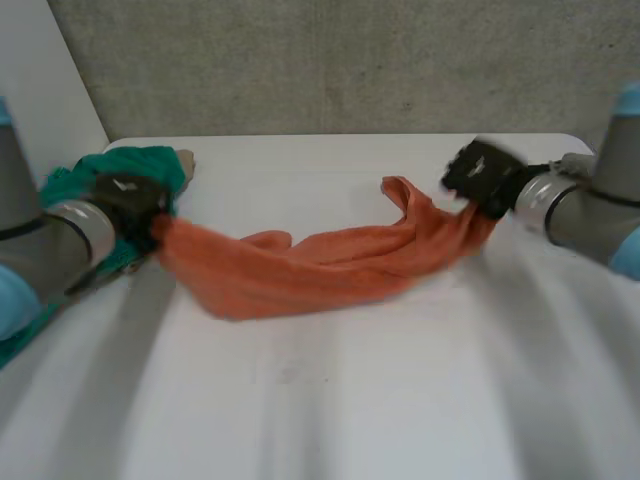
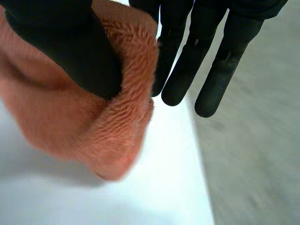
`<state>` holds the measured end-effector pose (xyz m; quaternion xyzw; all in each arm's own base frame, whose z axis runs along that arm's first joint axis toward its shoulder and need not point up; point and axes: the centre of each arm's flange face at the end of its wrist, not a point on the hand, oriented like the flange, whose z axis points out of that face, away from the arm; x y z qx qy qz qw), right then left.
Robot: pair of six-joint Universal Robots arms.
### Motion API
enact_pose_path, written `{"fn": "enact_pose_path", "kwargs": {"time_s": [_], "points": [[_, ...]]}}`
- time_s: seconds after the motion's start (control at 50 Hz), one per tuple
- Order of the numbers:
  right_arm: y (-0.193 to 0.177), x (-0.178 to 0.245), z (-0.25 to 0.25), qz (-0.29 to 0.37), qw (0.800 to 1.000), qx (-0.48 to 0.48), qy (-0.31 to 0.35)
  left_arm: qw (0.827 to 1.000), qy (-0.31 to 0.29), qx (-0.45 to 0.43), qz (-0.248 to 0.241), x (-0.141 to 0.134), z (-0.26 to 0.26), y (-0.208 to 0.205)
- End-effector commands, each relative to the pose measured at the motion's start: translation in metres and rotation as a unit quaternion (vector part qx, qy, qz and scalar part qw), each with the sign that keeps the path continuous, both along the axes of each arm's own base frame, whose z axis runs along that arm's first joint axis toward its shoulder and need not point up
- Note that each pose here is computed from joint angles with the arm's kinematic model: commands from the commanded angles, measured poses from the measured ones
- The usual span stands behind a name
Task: Fold the laundry.
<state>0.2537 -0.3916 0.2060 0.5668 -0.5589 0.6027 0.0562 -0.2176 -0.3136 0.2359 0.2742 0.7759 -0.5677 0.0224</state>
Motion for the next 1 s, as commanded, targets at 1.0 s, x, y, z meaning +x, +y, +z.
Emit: {"fn": "enact_pose_path", "kwargs": {"time_s": [1.0], "points": [[-0.052,-0.026,0.151,-0.084,0.869,-0.332,-0.357,0.864,0.204,-0.460,0.019,0.005,0.142,-0.114]]}}
